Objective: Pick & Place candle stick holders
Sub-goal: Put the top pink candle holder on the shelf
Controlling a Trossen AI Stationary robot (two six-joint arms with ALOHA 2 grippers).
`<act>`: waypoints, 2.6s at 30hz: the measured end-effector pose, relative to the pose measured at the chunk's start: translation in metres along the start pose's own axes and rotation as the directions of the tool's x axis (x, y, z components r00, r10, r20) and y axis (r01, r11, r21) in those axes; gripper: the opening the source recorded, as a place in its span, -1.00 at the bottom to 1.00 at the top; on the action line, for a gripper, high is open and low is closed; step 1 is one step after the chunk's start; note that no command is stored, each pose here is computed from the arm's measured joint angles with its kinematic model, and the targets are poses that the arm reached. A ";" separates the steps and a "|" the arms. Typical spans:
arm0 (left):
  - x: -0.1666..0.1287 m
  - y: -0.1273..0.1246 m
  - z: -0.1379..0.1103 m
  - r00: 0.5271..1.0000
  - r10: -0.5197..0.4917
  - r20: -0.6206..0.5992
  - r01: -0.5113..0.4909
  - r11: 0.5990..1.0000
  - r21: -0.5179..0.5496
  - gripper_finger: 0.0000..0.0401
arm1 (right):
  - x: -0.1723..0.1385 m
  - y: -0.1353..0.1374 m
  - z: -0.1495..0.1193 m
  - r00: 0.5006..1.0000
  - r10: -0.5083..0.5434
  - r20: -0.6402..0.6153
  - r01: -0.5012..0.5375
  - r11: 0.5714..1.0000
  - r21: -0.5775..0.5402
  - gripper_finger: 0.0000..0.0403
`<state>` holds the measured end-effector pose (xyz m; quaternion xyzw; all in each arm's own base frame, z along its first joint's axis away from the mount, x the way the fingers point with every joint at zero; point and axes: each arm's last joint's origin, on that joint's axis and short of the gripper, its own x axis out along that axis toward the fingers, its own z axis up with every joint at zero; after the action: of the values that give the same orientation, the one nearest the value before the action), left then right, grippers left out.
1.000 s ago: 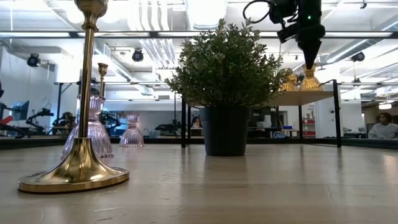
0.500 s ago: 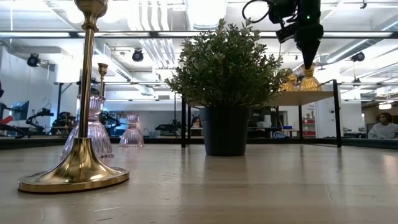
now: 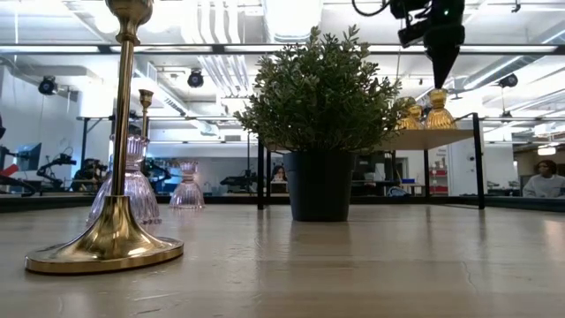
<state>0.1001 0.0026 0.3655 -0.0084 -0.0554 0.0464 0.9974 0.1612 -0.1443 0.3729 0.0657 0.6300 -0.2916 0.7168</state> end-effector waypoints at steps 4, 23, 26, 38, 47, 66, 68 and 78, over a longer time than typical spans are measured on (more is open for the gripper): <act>0.000 0.000 0.000 1.000 0.001 0.000 -0.001 1.000 0.000 -0.85 | -0.014 -0.001 -0.006 0.998 -0.001 0.055 0.001 1.000 0.009 -0.36; 0.000 0.000 0.000 1.000 0.000 0.000 0.000 1.000 0.000 -0.85 | -0.081 0.042 -0.016 0.677 0.557 0.481 -0.393 0.826 -0.404 -0.69; 0.000 0.000 0.000 1.000 0.000 0.000 0.000 1.000 0.000 -0.85 | -0.088 0.050 -0.019 0.643 0.582 0.497 -0.380 0.807 -0.453 -0.79; 0.000 0.000 0.000 1.000 0.000 0.000 0.000 1.000 0.000 -0.85 | -0.098 0.064 -0.024 0.575 0.631 0.521 -0.509 0.774 -0.377 -0.96; 0.000 0.000 0.000 1.000 0.000 0.000 0.000 1.000 0.000 -0.85 | -0.099 0.086 -0.013 0.456 0.691 0.561 -0.333 0.717 -0.612 -0.96; 0.000 0.000 0.001 1.000 0.001 0.008 0.000 0.993 -0.120 -0.85 | -0.034 0.211 -0.028 0.317 0.899 0.303 -0.259 0.389 -0.884 -0.96; 0.000 0.000 0.000 1.000 0.000 0.005 0.001 0.993 -0.122 -0.85 | -0.033 0.219 -0.032 0.320 0.863 0.391 -0.195 0.464 -0.864 -0.96; 0.001 0.000 0.000 1.000 0.001 0.004 0.000 0.993 -0.122 -0.85 | 0.003 0.199 -0.073 0.396 0.657 0.641 -0.245 0.749 -0.616 -0.96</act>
<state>0.1007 0.0027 0.3659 -0.0694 -0.0602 0.0431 0.9948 0.1980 0.0515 0.3011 -0.0649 0.2144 0.0714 0.9720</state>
